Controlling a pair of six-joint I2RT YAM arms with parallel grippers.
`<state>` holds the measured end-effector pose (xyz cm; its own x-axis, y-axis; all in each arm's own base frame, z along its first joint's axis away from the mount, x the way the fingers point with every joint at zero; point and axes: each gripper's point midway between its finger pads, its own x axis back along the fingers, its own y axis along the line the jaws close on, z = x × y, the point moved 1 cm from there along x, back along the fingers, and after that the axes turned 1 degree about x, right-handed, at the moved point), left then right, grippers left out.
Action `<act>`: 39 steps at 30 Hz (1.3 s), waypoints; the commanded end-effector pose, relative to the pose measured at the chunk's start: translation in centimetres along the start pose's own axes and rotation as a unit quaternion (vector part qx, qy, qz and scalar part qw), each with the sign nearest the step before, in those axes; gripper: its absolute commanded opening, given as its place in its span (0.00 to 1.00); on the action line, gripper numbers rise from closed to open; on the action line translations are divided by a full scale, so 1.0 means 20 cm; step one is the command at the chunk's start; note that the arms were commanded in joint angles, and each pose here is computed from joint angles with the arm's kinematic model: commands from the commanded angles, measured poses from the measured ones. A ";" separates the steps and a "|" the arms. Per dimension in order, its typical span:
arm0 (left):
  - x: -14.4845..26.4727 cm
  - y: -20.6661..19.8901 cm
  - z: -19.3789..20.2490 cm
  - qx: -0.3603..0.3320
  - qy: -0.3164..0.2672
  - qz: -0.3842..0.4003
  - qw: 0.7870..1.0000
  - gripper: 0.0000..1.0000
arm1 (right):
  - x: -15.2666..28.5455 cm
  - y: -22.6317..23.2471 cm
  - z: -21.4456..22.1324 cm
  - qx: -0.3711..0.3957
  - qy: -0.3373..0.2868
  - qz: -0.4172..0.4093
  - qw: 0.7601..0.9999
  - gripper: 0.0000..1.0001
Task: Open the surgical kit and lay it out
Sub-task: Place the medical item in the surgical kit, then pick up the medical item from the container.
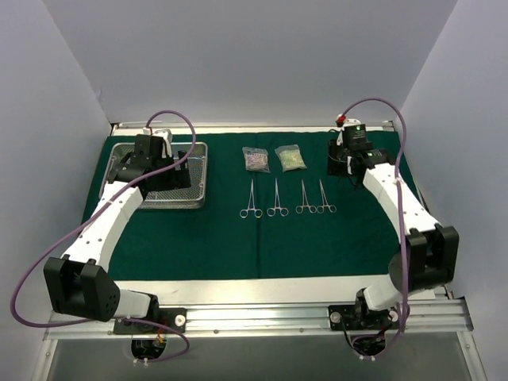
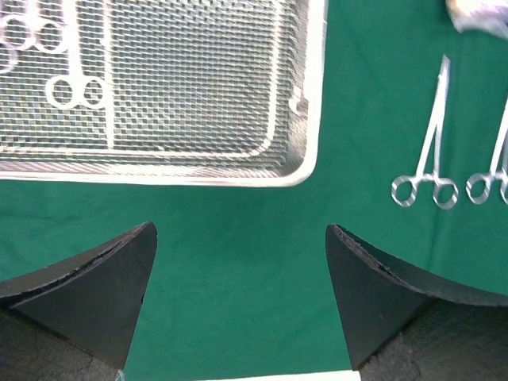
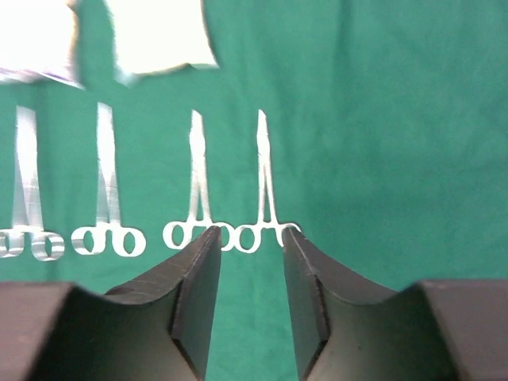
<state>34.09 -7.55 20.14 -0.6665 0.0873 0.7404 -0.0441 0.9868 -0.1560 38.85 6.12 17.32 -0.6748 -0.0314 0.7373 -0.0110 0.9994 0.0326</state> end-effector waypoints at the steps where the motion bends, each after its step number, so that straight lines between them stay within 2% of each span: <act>1: -0.01 0.09 -0.15 0.015 -0.030 -0.035 0.999 0.96 | 0.21 0.07 -0.17 -0.018 -0.080 -0.054 0.995 0.35; 2: -0.02 0.11 -0.17 0.016 -0.030 -0.042 0.999 0.96 | 0.30 0.10 -0.23 -0.017 -0.118 -0.074 0.990 0.40; 5: -0.10 0.24 -0.24 0.018 -0.028 -0.079 0.996 0.96 | 0.46 0.17 -0.30 -0.011 -0.178 -0.130 0.975 0.53; 8: -0.20 0.35 -0.29 0.025 -0.017 -0.104 0.994 0.97 | 0.60 0.23 -0.33 -0.006 -0.218 -0.175 0.960 0.63; 12: -0.36 0.52 -0.31 0.023 0.006 -0.128 0.991 1.00 | 0.63 0.27 -0.25 -0.005 -0.222 -0.204 0.953 0.73; 13: -0.43 0.55 -0.31 0.028 0.018 -0.129 0.991 1.00 | 0.63 0.27 -0.24 -0.006 -0.220 -0.208 0.953 0.73; 14: -0.45 0.59 -0.32 0.037 0.019 -0.131 0.991 0.93 | 0.64 0.27 -0.23 -0.005 -0.223 -0.211 0.952 0.74; 17: -0.56 0.64 -0.32 0.038 0.035 -0.127 0.991 0.86 | 0.62 0.29 -0.17 -0.010 -0.209 -0.221 0.953 0.74; 20: -0.65 0.70 -0.31 0.041 0.052 -0.130 0.989 0.74 | 0.59 0.29 -0.14 -0.009 -0.200 -0.223 0.954 0.74; 22: -0.70 0.74 -0.27 0.050 0.069 -0.131 0.988 0.61 | 0.58 0.28 -0.13 -0.005 -0.198 -0.220 0.955 0.74; 24: -0.73 0.76 -0.25 0.060 0.077 -0.125 0.987 0.52 | 0.56 0.27 -0.11 -0.002 -0.192 -0.213 0.958 0.74; 28: -0.80 0.77 -0.16 0.062 0.108 -0.124 0.984 0.50 | 0.53 0.26 -0.09 -0.001 -0.184 -0.208 0.961 0.74; 31: -0.85 0.78 -0.10 0.068 0.126 -0.122 0.982 0.45 | 0.52 0.27 -0.09 0.000 -0.182 -0.209 0.961 0.74; 36: -0.91 0.77 -0.02 0.078 0.145 -0.116 0.980 0.43 | 0.50 0.27 -0.08 0.001 -0.176 -0.210 0.962 0.74; 37: -0.92 0.76 -0.01 0.079 0.150 -0.113 0.979 0.37 | 0.49 0.27 -0.08 0.002 -0.175 -0.209 0.962 0.74; 39: -0.93 0.74 0.01 0.084 0.154 -0.107 0.979 0.36 | 0.49 0.27 -0.07 0.001 -0.172 -0.209 0.963 0.74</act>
<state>45.16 6.19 3.93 -0.3611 -0.0953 0.9276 -0.2983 0.9543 -0.0181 32.89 11.20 25.39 -0.8102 -0.4163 0.4127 -0.3201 0.9040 0.2834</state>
